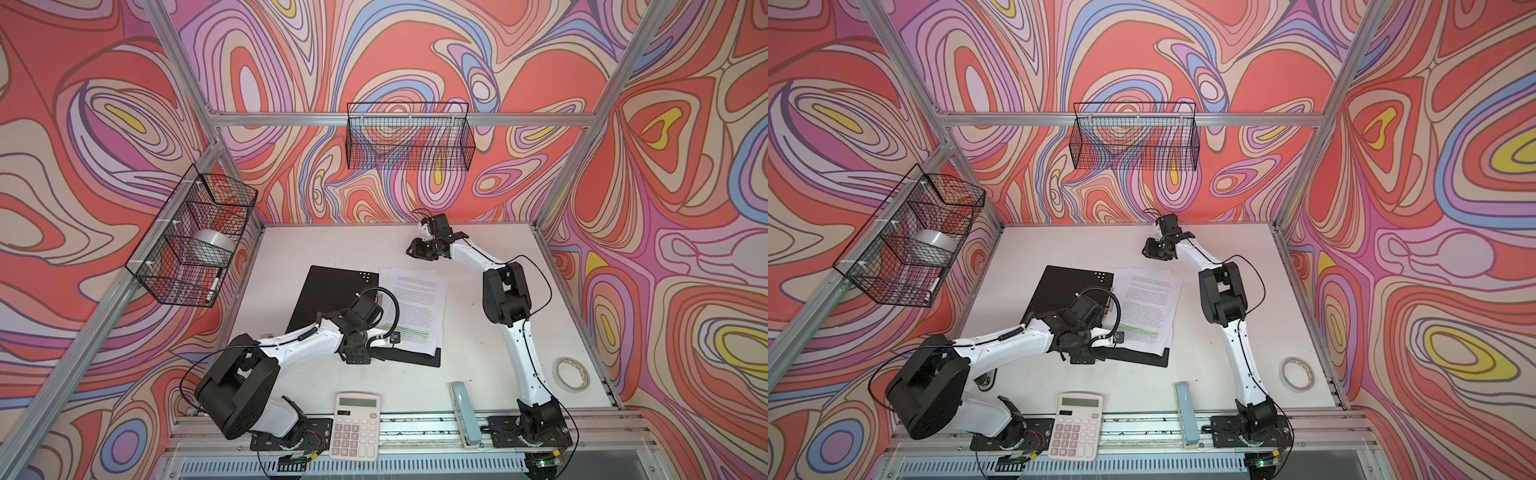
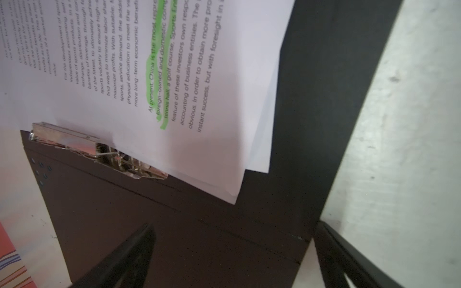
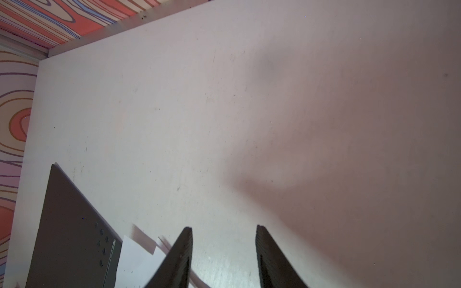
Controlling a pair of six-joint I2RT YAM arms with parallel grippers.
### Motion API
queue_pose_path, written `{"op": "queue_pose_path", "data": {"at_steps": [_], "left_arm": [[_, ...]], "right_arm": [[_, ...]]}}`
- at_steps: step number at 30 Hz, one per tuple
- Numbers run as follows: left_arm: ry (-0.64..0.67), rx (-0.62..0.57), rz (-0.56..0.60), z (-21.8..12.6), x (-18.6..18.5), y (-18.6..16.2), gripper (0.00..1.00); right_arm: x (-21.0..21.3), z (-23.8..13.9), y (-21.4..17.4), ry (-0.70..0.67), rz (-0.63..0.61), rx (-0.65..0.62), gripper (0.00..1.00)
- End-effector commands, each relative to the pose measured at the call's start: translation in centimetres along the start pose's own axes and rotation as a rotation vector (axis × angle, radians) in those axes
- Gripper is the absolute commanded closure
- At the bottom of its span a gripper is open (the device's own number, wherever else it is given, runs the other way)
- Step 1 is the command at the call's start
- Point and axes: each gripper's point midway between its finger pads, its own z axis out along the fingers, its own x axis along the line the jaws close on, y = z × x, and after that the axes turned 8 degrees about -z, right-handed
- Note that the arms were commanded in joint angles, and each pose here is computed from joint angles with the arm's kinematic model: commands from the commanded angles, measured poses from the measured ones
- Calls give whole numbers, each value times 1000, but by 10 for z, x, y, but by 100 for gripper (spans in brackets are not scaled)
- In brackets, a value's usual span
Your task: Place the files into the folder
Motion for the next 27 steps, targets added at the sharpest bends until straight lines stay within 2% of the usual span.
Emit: {"op": "queue_pose_path", "data": {"at_steps": [1, 12, 27], "left_arm": [[42, -9, -9, 2, 5, 1, 0], [57, -5, -41, 11, 6, -1, 0], [41, 27, -51, 22, 4, -3, 0]], "right_arm": [[-1, 11, -17, 32, -1, 78, 56], [-2, 19, -57, 75, 20, 239, 57], [15, -2, -96, 96, -35, 393, 58]]}}
